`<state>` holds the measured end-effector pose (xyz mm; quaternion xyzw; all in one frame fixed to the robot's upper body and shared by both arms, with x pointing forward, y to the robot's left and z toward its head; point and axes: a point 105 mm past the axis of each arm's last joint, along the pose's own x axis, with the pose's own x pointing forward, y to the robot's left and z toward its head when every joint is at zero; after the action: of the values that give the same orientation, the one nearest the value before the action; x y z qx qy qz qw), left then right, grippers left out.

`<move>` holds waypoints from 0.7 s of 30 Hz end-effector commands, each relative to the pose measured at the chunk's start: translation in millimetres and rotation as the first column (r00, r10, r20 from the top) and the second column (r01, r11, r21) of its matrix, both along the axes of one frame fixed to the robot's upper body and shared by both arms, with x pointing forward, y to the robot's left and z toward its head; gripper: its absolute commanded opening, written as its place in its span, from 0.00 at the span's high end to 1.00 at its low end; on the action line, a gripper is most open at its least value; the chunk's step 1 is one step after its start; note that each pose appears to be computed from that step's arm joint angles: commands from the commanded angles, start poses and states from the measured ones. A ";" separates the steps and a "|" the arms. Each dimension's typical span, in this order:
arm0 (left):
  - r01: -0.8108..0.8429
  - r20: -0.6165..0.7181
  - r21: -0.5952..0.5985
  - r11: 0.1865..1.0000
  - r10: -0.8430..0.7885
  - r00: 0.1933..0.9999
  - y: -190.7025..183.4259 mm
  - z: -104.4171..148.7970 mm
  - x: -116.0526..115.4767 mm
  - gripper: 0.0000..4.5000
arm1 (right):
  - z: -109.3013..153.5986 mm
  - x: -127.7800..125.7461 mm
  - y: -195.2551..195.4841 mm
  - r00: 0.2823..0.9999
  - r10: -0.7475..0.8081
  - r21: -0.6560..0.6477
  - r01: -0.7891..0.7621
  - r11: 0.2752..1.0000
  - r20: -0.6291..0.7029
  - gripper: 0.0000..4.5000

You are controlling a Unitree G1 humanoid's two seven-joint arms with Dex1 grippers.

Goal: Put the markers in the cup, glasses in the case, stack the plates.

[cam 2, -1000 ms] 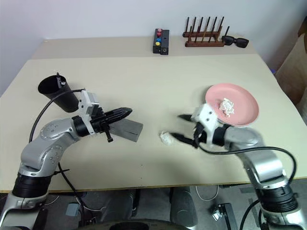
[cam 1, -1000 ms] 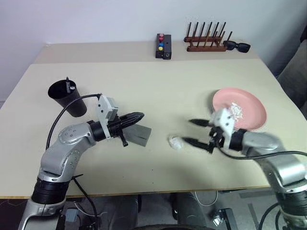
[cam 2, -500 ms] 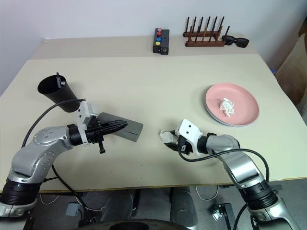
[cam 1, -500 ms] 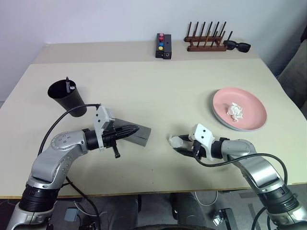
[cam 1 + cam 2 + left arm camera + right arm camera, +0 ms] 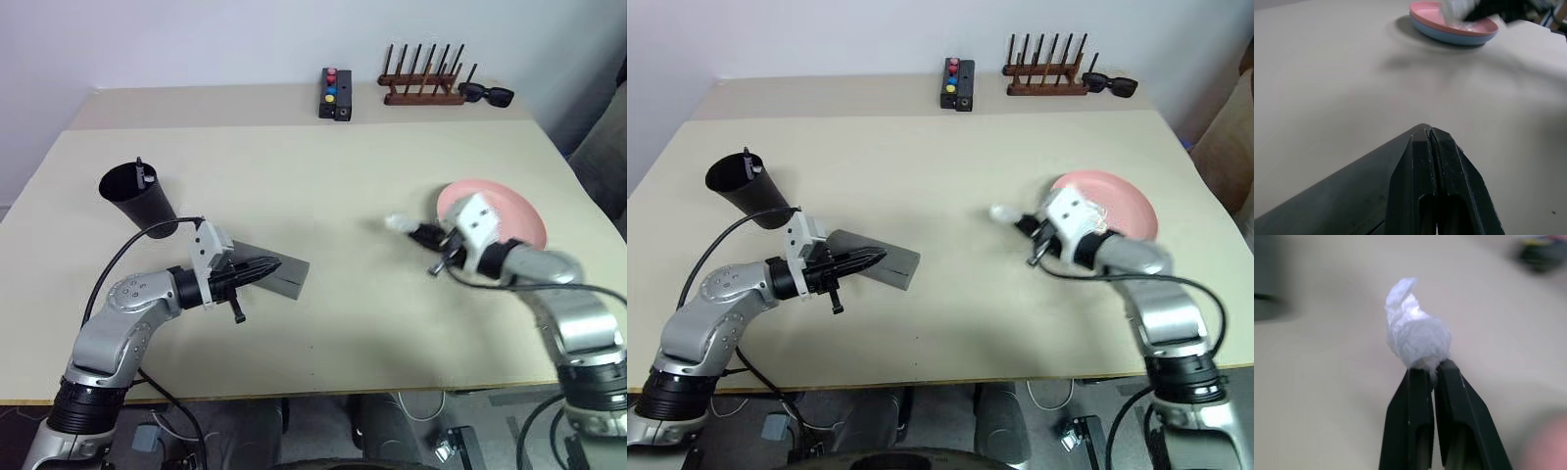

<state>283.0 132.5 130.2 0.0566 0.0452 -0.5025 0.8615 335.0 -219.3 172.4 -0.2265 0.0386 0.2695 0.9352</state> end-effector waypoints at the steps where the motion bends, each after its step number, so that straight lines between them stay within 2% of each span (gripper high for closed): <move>1: 0.016 0.053 -0.007 1.000 -0.016 0.998 -2.8 7.1 2.5 1.00 | 2.4 7.3 -43.7 0.985 -0.170 -0.054 0.171 0.984 0.026 0.98; 5: 0.006 0.070 -0.015 1.000 -0.005 0.998 -0.2 7.9 5.9 1.00 | -12.0 7.0 -67.8 0.968 -0.251 -0.095 0.248 0.964 -0.024 0.98; 6: 0.005 0.072 -0.016 1.000 -0.004 0.997 0.1 7.9 6.2 1.00 | -14.0 6.3 -69.1 0.967 -0.252 -0.102 0.247 0.964 -0.031 0.85; 7: 0.004 0.074 -0.016 1.000 -0.002 0.997 0.6 7.7 6.2 1.00 | -15.4 5.5 -69.4 0.968 -0.250 -0.108 0.245 0.963 -0.033 0.78; 12: -0.010 0.086 -0.018 1.000 0.012 0.996 2.7 7.5 5.0 1.00 | -5.8 4.3 -66.3 0.969 -0.244 -0.123 0.245 0.962 0.022 0.24; 18: -0.066 0.115 -0.046 0.997 0.071 0.991 13.5 16.3 7.1 1.00 | 19.1 0.6 -47.6 0.986 -0.137 -0.089 0.145 0.985 0.095 0.24; 21: -0.141 0.133 -0.081 0.987 0.151 0.980 33.4 26.3 2.9 1.00 | 28.7 -9.3 -19.8 0.995 0.019 -0.011 -0.018 1.000 0.094 0.24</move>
<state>289.5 154.7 137.3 0.0518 0.0059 -0.4530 0.8900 333.1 -253.2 174.7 -0.2499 0.0467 0.2329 0.9387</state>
